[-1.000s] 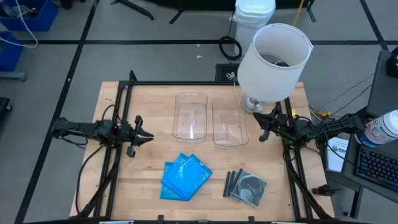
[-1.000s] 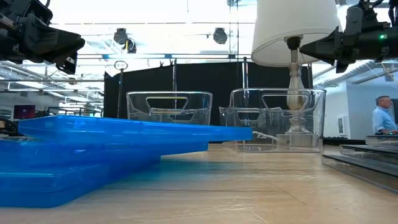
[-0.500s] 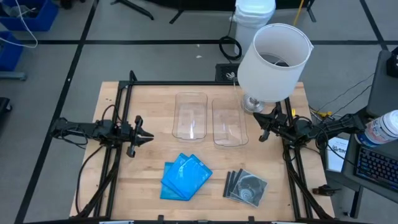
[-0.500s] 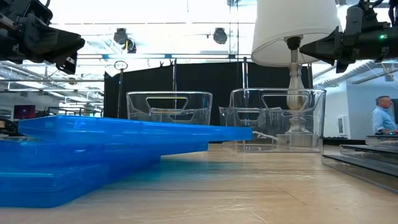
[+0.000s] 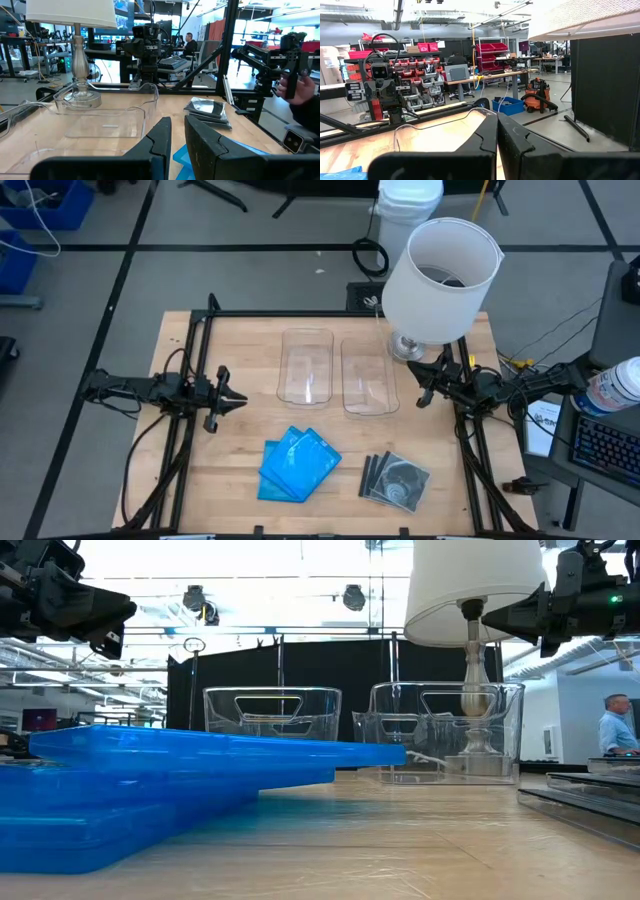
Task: Pick & place jewel cases by type
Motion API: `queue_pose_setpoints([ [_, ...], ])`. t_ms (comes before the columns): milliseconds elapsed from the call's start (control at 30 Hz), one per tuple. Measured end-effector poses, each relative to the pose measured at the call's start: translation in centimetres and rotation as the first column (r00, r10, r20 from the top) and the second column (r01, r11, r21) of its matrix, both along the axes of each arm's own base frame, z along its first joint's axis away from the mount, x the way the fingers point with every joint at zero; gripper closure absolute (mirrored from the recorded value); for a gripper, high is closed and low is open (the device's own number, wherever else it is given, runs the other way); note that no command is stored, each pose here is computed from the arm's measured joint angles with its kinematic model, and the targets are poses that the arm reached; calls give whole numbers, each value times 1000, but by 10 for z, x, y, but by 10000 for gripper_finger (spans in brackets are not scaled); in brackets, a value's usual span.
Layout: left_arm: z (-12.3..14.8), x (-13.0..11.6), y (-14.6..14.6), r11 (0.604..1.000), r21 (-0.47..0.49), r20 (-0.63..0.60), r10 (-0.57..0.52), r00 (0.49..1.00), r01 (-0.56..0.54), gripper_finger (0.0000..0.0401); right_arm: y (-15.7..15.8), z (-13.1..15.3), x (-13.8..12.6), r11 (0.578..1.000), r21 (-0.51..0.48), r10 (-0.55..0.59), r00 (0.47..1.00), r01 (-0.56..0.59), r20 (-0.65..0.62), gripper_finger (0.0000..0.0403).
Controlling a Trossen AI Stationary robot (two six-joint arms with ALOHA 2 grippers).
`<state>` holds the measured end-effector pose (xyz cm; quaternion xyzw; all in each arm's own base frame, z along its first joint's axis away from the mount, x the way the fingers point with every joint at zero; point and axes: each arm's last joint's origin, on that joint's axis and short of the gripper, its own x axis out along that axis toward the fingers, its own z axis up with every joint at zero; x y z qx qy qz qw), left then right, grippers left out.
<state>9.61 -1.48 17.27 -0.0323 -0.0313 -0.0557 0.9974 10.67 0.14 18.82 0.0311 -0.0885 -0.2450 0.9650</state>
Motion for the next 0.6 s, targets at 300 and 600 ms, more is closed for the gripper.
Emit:
queue_pose_setpoints([
  [300,0,0,0,1000,0,0,0,1000,0,339,0,0,0,1000,10,2,1000,-2,6,403],
  [600,9,-1,0,1000,-31,94,7,996,-4,339,0,0,0,1000,10,2,1000,-2,5,403],
])
